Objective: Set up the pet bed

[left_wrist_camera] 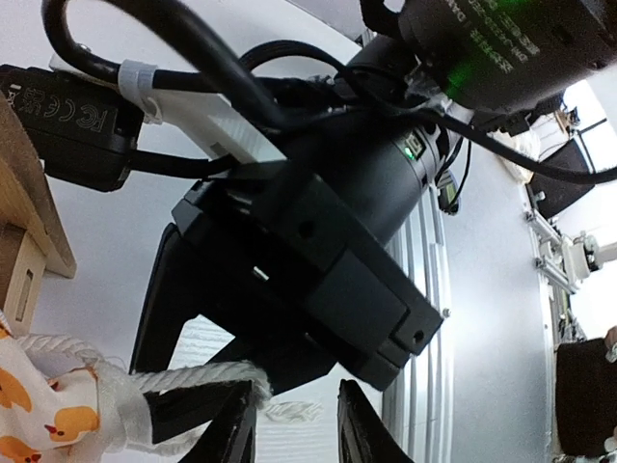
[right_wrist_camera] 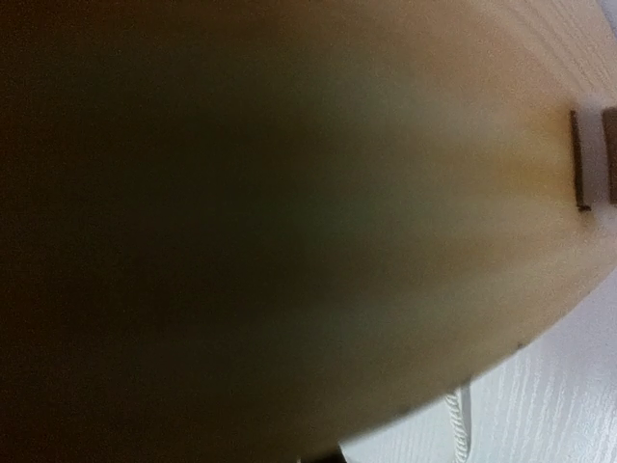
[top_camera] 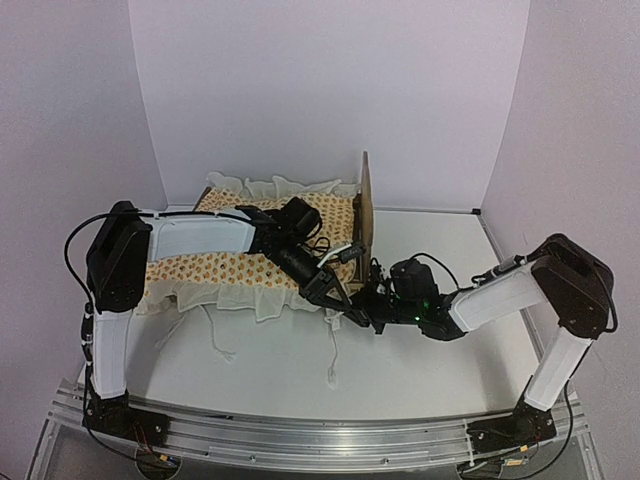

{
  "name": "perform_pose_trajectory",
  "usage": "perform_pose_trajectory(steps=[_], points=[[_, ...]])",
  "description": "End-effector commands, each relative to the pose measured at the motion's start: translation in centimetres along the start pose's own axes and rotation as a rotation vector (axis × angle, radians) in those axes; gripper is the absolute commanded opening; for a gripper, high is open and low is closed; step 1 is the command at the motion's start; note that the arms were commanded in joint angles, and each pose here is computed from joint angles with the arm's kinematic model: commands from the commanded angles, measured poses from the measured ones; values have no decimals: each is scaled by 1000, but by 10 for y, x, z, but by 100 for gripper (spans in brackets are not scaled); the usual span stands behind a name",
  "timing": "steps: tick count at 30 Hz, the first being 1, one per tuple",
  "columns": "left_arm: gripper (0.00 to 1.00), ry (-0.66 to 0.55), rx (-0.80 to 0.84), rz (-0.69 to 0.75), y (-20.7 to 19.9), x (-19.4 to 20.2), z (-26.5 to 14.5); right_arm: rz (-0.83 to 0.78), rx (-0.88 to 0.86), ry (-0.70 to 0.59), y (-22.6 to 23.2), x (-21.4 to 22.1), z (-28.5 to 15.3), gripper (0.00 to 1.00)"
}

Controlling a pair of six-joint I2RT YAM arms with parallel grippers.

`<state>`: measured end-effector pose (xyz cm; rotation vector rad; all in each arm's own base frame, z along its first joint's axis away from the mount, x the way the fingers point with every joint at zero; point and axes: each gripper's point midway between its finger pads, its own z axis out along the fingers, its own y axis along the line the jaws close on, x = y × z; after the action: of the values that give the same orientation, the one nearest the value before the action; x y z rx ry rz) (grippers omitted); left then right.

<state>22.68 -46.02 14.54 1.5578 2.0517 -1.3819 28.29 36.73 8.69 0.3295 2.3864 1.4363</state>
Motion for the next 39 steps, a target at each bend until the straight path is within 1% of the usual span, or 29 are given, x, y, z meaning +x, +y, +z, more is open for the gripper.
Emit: perform_pose_trajectory(steps=[1, 3, 4, 7, 8, 9, 11, 13, 15, 16, 18, 22, 24, 28, 31, 39], points=[[39, 29, -60, 228, -18, -5, -41, -70, -138, 9, 41, -2, 8, 0], [39, 67, -82, 316, -23, 5, -51, -71, -146, 42, 43, 2, 13, 0], [38, 82, -82, 352, -27, 11, -57, -71, -150, 55, 44, 3, 15, 0], [26, 90, -132, 498, -27, 23, -77, -69, -153, 78, 44, 5, 21, 0], [22, 83, -188, 556, -16, 23, -82, -70, -154, 79, 44, 5, 21, 0], [20, 79, -250, 600, -8, 23, -85, -70, -155, 80, 44, 5, 21, 0], [20, 61, -335, 681, 12, 29, -80, -78, -159, 84, 46, 6, 21, 0], [19, 17, -397, 730, 25, 20, -77, -82, -166, 92, 48, 6, 23, 0], [19, -11, -434, 766, 34, 17, -71, -86, -174, 102, 51, 7, 24, 0], [19, -9, -439, 811, 36, 20, -67, -87, -177, 108, 52, 8, 25, 0], [18, -3, -462, 952, 38, 25, -60, -87, -181, 116, 53, 8, 27, 0], [22, -18, -544, 1253, 39, 30, -60, -84, -178, 110, 53, 8, 24, 0], [24, -30, -575, 1340, 39, 28, -60, -81, -173, 110, 52, 8, 24, 0], [24, -62, -626, 1422, 37, 13, -59, -85, -173, 122, 55, 8, 26, 0], [20, -70, -640, 1461, 35, 9, -53, -88, -172, 123, 57, 8, 27, 0], [19, 27, -557, 1555, 35, 48, -35, -91, -176, 122, 60, 7, 26, 0]])
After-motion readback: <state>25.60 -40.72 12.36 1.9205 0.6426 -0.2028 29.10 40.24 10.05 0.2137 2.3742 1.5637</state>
